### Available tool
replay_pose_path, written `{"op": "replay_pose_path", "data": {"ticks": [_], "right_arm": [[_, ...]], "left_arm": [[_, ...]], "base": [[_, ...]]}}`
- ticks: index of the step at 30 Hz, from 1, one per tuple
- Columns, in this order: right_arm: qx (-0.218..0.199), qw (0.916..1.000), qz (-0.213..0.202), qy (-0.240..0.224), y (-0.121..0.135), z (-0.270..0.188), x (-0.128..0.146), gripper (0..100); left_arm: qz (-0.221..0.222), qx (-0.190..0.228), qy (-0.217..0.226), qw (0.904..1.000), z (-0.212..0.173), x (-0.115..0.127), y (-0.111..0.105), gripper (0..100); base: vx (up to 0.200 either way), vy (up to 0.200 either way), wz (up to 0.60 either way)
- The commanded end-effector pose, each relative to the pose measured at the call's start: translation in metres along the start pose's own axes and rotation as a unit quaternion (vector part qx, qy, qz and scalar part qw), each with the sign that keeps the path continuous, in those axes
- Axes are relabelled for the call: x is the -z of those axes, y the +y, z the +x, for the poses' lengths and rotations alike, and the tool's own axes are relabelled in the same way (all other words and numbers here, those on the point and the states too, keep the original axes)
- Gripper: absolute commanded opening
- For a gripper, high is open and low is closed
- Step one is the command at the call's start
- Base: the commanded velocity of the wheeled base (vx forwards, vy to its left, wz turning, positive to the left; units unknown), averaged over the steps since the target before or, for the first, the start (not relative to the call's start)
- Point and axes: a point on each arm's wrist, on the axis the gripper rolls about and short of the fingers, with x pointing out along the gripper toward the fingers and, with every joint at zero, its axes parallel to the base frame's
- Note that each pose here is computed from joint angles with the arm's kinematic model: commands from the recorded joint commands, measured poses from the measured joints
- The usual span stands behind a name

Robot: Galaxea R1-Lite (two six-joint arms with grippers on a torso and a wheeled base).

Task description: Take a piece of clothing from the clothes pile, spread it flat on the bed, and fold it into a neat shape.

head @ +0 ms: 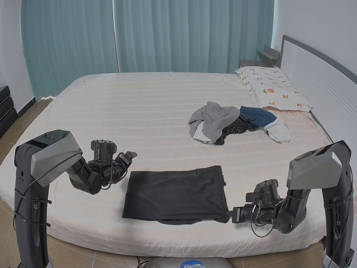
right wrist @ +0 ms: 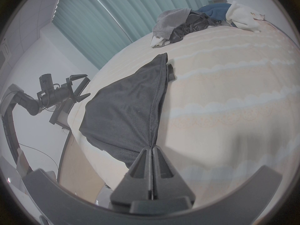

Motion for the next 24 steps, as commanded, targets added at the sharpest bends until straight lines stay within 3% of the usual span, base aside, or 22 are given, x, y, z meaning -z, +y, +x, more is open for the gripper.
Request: {"op": "replay_pose_path", "data": {"ticks": [1, 12, 19, 24], "right_arm": [[0.003, 0.9999, -0.012, 0.008, -0.001, -0.003, 0.004, 100], [-0.006, 0.9997, -0.006, -0.025, -0.005, -0.001, -0.008, 100], [-0.03, 0.9894, 0.109, -0.091, -0.005, 0.011, -0.041, 100], [-0.048, 0.984, 0.115, -0.128, -0.003, 0.033, -0.063, 100]], "left_arm": [[0.0, 0.0, 0.0, 1.0, 0.001, 0.0, 0.0, 100], [0.0, 0.0, 0.0, 1.0, 0.001, 0.0, 0.0, 100], [-0.001, 0.001, 0.0, 1.0, -0.001, 0.001, 0.0, 100], [0.0, 0.001, 0.0, 1.0, 0.0, 0.001, 0.0, 100]], "base": [[0.0, 0.0, 0.0], [0.0, 0.0, 0.0], [0.0, 0.0, 0.0], [0.0, 0.0, 0.0]]}}
